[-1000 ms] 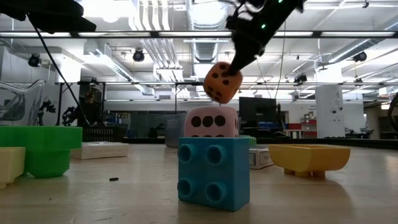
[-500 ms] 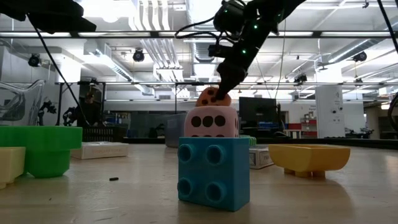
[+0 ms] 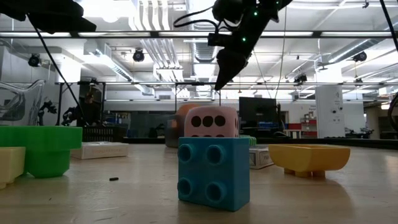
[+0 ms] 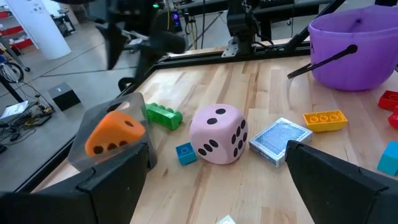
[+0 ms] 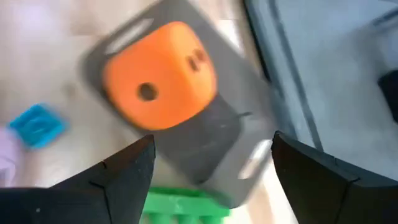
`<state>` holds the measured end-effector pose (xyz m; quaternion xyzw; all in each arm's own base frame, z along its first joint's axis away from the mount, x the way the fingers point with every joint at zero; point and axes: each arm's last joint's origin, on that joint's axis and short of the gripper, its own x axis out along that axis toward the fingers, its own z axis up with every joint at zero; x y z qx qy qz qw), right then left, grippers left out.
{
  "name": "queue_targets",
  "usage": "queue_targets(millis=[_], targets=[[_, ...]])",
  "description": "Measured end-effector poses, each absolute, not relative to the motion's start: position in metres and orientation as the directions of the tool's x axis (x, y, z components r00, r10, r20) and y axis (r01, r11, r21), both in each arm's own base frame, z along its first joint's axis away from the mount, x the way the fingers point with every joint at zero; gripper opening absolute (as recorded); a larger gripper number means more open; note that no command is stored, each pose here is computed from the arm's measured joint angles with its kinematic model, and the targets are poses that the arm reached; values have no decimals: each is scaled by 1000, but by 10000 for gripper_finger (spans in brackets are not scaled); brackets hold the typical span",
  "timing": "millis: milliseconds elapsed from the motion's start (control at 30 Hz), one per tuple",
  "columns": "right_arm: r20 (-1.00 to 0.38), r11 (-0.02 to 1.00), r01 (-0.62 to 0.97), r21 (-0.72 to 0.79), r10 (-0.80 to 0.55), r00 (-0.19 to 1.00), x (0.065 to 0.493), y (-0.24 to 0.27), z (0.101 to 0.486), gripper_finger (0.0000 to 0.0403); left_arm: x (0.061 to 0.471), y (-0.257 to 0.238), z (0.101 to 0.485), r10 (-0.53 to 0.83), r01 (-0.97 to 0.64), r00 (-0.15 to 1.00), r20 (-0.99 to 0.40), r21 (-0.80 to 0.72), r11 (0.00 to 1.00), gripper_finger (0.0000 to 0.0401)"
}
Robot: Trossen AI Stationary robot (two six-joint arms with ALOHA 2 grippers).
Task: Pick & Place Toys
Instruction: Put the pink dice into the gray bin
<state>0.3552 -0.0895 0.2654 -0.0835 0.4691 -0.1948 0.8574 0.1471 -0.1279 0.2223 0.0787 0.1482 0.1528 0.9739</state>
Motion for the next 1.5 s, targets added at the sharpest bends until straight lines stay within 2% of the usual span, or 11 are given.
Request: queue_targets(millis=[267, 567, 800, 933, 1267, 1500], targets=[[-827, 951, 90, -296, -303, 473, 358, -18, 260, 315, 147, -128, 222, 321, -274, 909, -265, 199, 941, 374], [-821, 976, 61, -208, -209, 531, 356, 49, 261, 315, 147, -128, 222, 321, -274, 910, -265, 198, 941, 374], [-814, 981, 122, -151, -194, 548, 363, 55, 253, 315, 147, -128, 223, 320, -275, 910, -263, 194, 942, 374], [-850, 988, 99, -120, -154, 503, 372, 55, 233, 315, 147, -128, 223, 317, -274, 911, -265, 187, 943, 374], [-903, 986, 113, -123, -158, 399, 395, 40, 203, 315, 147, -128, 222, 313, -269, 911, -269, 189, 945, 374], [-935, 980, 71, -184, -197, 296, 409, 41, 171, 316, 147, -128, 222, 313, -268, 910, -271, 190, 944, 374]])
